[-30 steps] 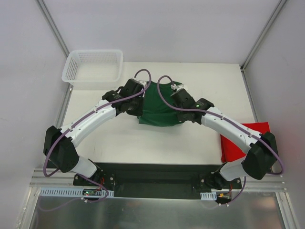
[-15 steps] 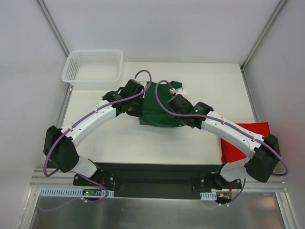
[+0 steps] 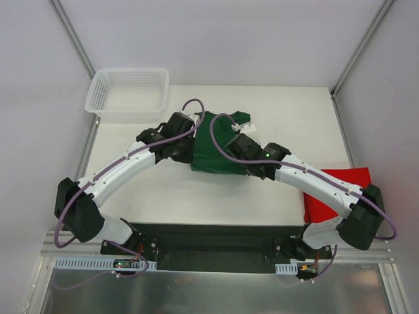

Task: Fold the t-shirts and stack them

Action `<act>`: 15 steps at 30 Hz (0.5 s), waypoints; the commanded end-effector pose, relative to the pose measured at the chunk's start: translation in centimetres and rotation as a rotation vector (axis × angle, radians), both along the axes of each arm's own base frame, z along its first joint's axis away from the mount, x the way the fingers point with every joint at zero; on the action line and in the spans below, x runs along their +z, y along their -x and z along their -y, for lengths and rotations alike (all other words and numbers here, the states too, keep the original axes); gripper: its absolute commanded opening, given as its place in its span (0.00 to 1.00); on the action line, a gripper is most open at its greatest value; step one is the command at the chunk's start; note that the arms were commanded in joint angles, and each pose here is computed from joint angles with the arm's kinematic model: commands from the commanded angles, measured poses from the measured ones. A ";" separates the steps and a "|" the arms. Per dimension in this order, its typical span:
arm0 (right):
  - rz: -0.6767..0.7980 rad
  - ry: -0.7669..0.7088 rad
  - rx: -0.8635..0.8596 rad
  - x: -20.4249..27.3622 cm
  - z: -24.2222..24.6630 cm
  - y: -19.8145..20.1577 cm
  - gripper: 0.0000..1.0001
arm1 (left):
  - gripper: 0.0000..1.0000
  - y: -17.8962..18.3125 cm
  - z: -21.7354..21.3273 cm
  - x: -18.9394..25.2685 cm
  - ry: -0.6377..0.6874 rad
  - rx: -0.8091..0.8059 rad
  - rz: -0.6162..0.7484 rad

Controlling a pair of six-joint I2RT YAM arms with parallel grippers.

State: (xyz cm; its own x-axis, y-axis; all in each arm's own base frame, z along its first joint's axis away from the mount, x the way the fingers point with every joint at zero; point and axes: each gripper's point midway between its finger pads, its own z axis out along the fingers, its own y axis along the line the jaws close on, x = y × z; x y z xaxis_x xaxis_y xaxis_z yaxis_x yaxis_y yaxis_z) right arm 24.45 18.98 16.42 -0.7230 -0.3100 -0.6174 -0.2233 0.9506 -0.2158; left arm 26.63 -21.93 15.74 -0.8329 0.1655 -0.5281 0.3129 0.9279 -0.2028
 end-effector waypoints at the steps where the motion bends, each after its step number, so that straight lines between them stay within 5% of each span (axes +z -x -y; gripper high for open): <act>1: 0.050 0.023 -0.043 1.8 1.8 0.2 0.01 | 0.00 0.7 -0.3 2.5 0.048 0.001 0.060; 15: 0.037 0.023 -0.034 1.3 1.8 1.5 0.01 | 0.00 1.8 -0.5 2.4 0.065 -0.001 0.053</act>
